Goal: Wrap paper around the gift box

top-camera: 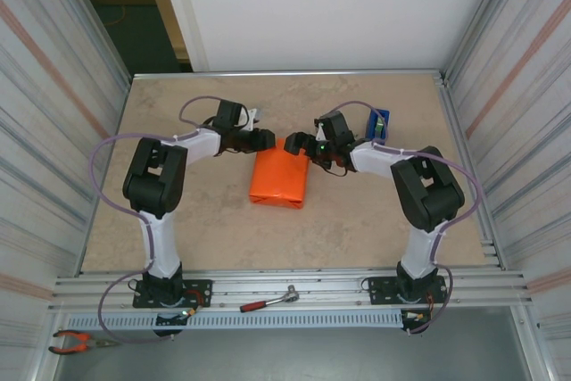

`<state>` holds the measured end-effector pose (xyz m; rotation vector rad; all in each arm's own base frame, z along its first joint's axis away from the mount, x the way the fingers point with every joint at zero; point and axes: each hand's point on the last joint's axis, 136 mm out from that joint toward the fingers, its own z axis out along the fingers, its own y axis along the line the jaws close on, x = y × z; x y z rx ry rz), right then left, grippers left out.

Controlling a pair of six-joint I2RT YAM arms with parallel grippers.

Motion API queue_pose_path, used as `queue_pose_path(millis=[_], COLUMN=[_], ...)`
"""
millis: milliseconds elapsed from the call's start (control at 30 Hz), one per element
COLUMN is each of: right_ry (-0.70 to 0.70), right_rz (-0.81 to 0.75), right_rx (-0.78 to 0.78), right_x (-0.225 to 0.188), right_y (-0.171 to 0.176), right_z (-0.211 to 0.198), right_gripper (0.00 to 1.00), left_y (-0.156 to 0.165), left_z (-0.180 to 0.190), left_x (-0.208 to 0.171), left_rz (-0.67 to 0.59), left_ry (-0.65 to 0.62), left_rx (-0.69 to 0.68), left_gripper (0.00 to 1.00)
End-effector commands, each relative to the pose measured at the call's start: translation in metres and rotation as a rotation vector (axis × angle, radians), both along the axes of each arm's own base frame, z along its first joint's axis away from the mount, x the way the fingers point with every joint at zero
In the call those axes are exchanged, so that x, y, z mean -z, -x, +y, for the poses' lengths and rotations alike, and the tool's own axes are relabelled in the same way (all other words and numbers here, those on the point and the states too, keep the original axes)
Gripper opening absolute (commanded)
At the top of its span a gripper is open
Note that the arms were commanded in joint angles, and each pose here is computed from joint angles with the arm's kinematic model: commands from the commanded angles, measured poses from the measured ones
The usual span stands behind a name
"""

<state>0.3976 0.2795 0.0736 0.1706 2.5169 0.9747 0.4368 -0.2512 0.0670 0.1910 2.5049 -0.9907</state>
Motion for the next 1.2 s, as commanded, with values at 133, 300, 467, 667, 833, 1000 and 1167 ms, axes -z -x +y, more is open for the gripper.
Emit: queue_pose_path(millis=[133, 300, 467, 667, 833, 1000, 1167], right_ry=[-0.035, -0.085, -0.123, -0.155, -0.175, -0.194, -0.191], right_rz=[0.039, 0.077, 0.071, 0.026, -0.029, -0.107, -0.200], right_rx=[0.001, -0.012, -0.029, -0.038, -0.042, -0.056, -0.066], right_x=[0.018, 0.029, 0.020, -0.007, -0.038, -0.073, -0.101], right_y=[-0.015, -0.017, -0.018, -0.020, -0.021, -0.017, -0.009], right_z=[0.004, 0.007, 0.010, 0.007, 0.003, -0.001, -0.008], right_gripper=[0.91, 0.80, 0.74, 0.73, 0.74, 0.74, 0.77], left_y=[0.005, 0.005, -0.001, -0.011, -0.013, -0.010, 0.004], left_z=[-0.004, -0.008, -0.016, -0.023, -0.024, -0.024, -0.029], left_x=[0.014, 0.016, 0.000, -0.042, -0.078, -0.113, -0.144], left_rz=[0.024, 0.028, -0.004, -0.103, -0.231, -0.385, -0.566], left_ry=[0.002, 0.013, 0.042, 0.106, 0.154, 0.181, 0.220], left_rx=[-0.009, -0.008, 0.005, -0.003, -0.030, -0.067, -0.064], left_gripper=[0.38, 0.30, 0.13, 0.04, 0.01, 0.00, 0.00])
